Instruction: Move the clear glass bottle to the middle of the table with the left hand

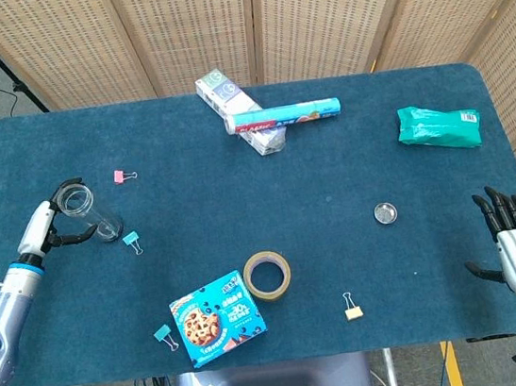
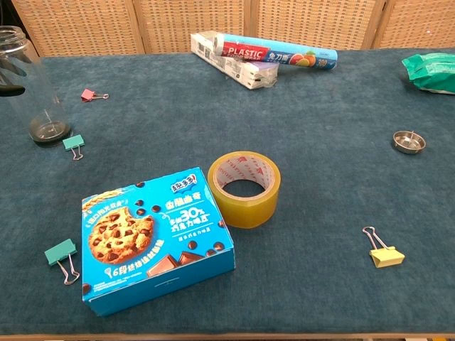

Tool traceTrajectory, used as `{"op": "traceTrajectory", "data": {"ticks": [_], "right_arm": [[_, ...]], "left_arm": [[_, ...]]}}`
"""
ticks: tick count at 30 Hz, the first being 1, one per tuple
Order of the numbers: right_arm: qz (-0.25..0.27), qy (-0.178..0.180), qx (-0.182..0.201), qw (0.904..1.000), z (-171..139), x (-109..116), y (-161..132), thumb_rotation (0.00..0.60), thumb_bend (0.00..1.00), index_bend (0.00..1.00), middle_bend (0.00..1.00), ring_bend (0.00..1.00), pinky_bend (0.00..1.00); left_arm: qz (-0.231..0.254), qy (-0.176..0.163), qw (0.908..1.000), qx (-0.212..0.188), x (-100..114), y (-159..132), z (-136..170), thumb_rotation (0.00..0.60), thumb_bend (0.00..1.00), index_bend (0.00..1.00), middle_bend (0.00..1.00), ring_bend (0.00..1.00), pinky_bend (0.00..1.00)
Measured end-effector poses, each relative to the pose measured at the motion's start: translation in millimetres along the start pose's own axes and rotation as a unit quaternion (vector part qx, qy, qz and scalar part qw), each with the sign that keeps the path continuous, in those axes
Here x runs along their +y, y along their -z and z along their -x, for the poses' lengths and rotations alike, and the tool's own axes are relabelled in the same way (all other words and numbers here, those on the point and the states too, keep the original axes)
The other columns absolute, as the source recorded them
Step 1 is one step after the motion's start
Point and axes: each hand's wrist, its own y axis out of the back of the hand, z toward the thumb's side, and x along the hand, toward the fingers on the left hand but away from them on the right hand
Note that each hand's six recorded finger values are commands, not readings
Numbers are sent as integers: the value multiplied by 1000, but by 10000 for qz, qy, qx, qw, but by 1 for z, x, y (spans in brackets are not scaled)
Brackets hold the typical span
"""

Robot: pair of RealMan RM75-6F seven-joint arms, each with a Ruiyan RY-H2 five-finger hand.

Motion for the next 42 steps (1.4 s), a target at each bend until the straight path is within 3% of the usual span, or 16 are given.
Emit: {"op": "traceTrajectory", "data": {"ticks": [7,19,28,34,42], "right_arm": [[16,-34,10,10000,0,-1,0,600,0,0,0,0,0],[39,-56,-6,10000,1,-1,0,600,0,0,0,0,0],[24,-86,-43,10000,1,-3,1,600,0,0,0,0,0],[18,-110,-128,9999,3,-3,6,600,0,0,0,0,0],[22,-138,-319,9994,8,-4,17,600,0,0,0,0,0]], "left_arm": [[197,-57,9998,-59,1,-4,0,600,365,416,270,277,419],[604,-122,9975,-343,5,-22,1,600,364,425,278,287,420],[775,57,9931,-883,0,-74,-14,600,361,425,278,287,420],[851,398,9888,-1163,-19,-125,-35,600,361,425,278,287,420],[882,1127,9821,-1225,-81,-186,-68,600,360,425,278,288,420]]}}
